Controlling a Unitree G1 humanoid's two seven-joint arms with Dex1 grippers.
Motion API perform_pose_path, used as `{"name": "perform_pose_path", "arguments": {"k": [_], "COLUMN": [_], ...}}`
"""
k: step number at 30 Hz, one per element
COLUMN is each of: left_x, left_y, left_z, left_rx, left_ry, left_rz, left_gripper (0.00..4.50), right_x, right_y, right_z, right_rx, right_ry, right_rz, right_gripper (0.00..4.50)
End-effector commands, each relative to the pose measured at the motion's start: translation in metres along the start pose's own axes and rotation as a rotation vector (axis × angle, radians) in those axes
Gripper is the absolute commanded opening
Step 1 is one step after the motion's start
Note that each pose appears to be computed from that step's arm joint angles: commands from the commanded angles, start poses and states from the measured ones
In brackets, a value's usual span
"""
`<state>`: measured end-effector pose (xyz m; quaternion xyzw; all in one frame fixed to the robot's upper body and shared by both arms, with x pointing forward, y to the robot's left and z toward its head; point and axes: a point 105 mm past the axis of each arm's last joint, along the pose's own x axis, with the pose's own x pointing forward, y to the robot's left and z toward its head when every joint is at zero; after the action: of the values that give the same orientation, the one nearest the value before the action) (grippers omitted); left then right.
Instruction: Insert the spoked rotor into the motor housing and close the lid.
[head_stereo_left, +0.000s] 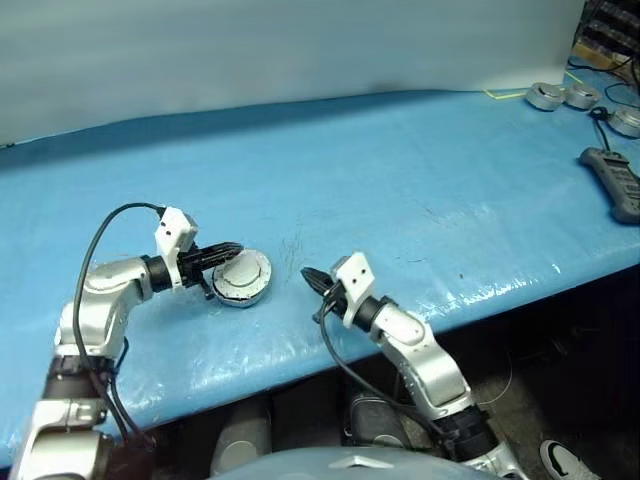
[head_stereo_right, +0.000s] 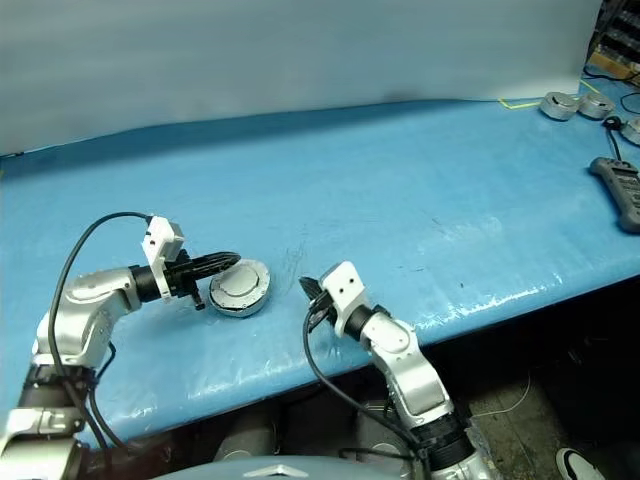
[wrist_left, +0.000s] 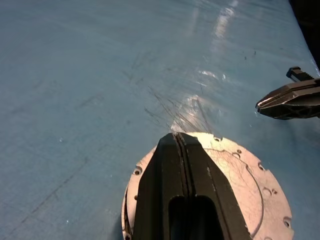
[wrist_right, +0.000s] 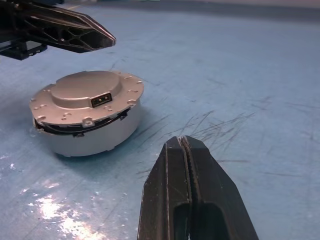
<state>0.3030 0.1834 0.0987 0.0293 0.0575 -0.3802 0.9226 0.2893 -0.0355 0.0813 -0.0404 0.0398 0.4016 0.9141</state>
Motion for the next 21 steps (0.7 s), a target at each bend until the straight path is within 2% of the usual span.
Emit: {"name": "perform_pose_path", "arguments": {"k": [1, 3, 7, 12, 16, 19, 21], "left_x": [-0.012, -0.021, -0.039, -0.051, -0.055, -0.055, -0.054], "left_y": [0.001, -0.003, -0.015, -0.023, -0.036, -0.050, -0.057], "left_z": [0.017, 0.016, 0.007, -0.001, -0.015, -0.030, -0.041], "left_rx": [0.088, 0.068, 0.044, 0.042, 0.038, 0.003, -0.009], "left_ry": [-0.137, -0.237, -0.329, -0.348, -0.340, -0.328, -0.301], "left_rz": [0.160, 0.281, 0.420, 0.520, 0.549, 0.524, 0.509], "left_gripper": [0.00, 0.00, 0.00, 0.00, 0.00, 0.00, 0.00], "right_x": [0.000, 0.003, 0.010, 0.018, 0.027, 0.034, 0.038], "right_y": [-0.004, -0.008, -0.010, -0.009, 0.005, 0.020, 0.030], "right_z": [0.019, 0.030, 0.048, 0.057, 0.060, 0.057, 0.051], "right_rx": [-0.041, -0.079, -0.132, -0.154, -0.144, -0.138, -0.142], "right_ry": [0.002, 0.001, -0.015, -0.016, -0.010, 0.025, 0.059], "right_rz": [0.014, 0.020, 0.050, 0.085, 0.170, 0.251, 0.308], "right_gripper": [0.04, 0.04, 0.04, 0.04, 0.04, 0.60, 1.22]}}
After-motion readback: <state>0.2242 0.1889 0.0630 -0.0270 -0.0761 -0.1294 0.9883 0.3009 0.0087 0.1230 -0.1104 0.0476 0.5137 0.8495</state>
